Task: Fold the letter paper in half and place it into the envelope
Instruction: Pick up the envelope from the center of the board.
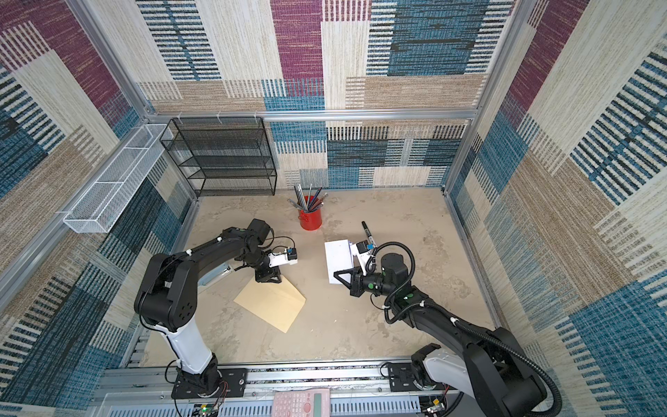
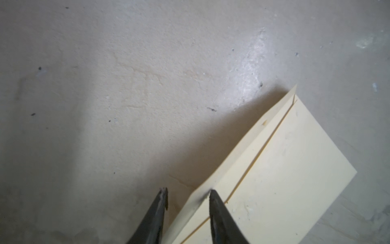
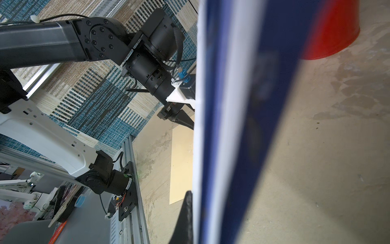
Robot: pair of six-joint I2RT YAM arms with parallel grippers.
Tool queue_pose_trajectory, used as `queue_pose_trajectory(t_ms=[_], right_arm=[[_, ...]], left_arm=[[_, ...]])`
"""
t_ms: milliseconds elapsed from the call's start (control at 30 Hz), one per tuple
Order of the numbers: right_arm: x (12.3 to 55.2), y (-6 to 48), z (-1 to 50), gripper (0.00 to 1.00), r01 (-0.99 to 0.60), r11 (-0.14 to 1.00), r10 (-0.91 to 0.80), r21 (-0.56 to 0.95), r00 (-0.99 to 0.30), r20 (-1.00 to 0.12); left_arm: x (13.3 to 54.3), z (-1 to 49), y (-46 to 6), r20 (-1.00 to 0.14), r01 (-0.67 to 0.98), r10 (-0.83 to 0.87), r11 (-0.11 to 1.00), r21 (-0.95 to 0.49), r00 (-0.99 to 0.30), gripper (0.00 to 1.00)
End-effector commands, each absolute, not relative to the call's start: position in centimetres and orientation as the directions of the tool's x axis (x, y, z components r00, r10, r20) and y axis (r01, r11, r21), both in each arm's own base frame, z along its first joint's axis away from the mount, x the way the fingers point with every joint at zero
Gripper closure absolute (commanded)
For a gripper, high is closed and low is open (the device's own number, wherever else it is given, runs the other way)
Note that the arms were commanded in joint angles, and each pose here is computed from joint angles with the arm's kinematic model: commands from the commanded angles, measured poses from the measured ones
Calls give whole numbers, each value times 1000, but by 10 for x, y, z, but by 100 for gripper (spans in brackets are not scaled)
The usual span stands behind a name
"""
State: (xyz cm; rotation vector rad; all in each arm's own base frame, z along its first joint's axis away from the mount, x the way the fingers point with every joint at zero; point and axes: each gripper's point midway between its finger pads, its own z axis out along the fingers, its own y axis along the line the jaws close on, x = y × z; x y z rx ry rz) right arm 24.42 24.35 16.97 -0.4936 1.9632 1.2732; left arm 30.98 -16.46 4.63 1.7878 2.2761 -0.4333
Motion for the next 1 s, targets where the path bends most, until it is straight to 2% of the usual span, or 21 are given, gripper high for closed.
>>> queue_pose_trajectory(t_ms=[0, 133, 367, 533, 633, 800, 967], right_arm=[[247, 244, 174, 100, -670, 437, 72, 600, -639, -766], [249, 241, 175, 100, -667, 458, 70, 587, -632, -772], [256, 231, 188, 100, -680, 531, 40, 505, -575, -817], [252, 224, 220, 100, -731, 553, 3, 400, -478, -878], [244, 224, 248, 100, -761, 548, 14, 347, -406, -914], [219, 252, 267, 100, -820, 540, -133, 189, -305, -943], [207, 270, 258, 100, -853, 517, -300, 73, -260, -918]], left_arm=[[298, 52, -170, -360, 968, 901, 199, -154, -243, 82], [300, 62, -175, -375, 960, 887, 220, -172, -270, 100], [299, 115, -196, -516, 966, 817, 195, -169, -255, 100], [280, 169, -222, -652, 955, 711, 96, -280, -263, 100], [276, 191, -234, -691, 939, 668, 32, -341, -274, 100], [277, 221, -247, -736, 912, 615, -63, -405, -284, 100], [277, 234, -257, -740, 886, 608, -126, -447, -287, 100]])
